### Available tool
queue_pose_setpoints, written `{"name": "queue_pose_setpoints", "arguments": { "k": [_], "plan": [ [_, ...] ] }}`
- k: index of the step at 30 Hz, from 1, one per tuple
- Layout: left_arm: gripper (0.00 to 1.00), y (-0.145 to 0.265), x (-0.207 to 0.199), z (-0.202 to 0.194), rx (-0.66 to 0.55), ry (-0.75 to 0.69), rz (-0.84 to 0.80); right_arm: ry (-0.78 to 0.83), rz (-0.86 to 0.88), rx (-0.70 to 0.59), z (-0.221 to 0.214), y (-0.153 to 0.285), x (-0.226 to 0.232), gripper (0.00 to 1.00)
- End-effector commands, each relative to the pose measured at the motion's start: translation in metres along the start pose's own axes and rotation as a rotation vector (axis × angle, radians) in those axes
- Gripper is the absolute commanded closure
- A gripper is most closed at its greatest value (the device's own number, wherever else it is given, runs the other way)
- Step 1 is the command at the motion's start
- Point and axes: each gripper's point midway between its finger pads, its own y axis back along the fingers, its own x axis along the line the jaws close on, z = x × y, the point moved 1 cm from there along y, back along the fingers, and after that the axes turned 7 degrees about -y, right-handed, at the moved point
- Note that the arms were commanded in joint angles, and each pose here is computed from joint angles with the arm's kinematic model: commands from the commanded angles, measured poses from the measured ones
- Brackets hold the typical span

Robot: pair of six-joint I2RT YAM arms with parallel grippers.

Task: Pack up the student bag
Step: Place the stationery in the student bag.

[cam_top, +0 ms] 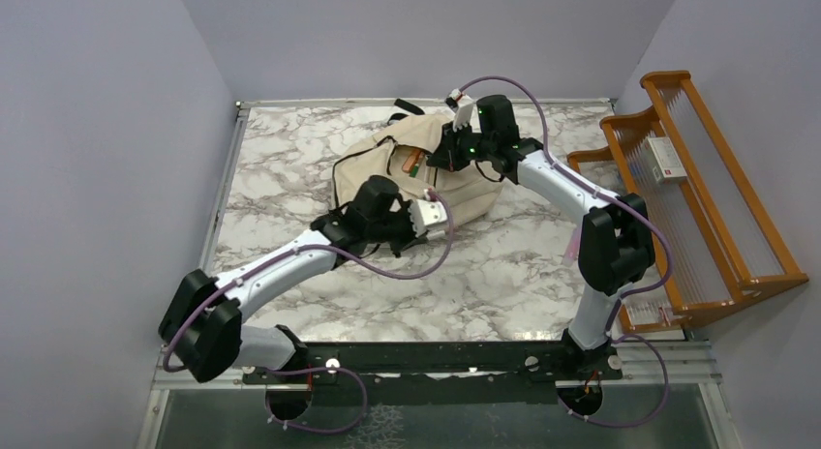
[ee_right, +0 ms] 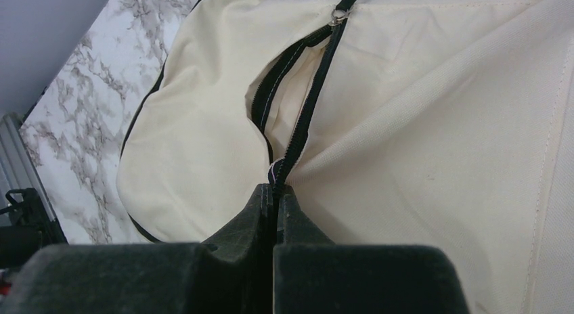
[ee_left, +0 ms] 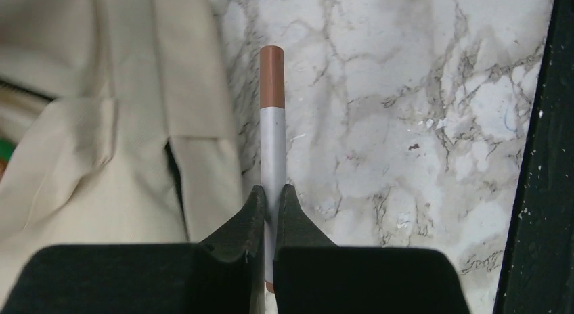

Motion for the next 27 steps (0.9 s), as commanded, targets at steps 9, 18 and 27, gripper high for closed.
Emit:
{"name": "queue_pose_setpoints", "arguments": {
  "k": [9, 18, 27],
  "plan": [
    [1.00, 0.070, 0.065, -0.018, -0.023, 0.368, 0.313, 0.041, -0.004, -0.079, 0.017, 0.011, 0.009, 0.99],
    [1.00, 0.062, 0.092, -0.023, 0.051, 0.635, 0.248, 0.045, -0.003, -0.082, 0.016, 0.017, 0.012, 1.00],
    [1.00, 0.053, 0.115, -0.024, 0.025, 0.837, 0.209, 0.051, -0.009, -0.097, 0.015, 0.022, 0.013, 0.99]
  ]
}}
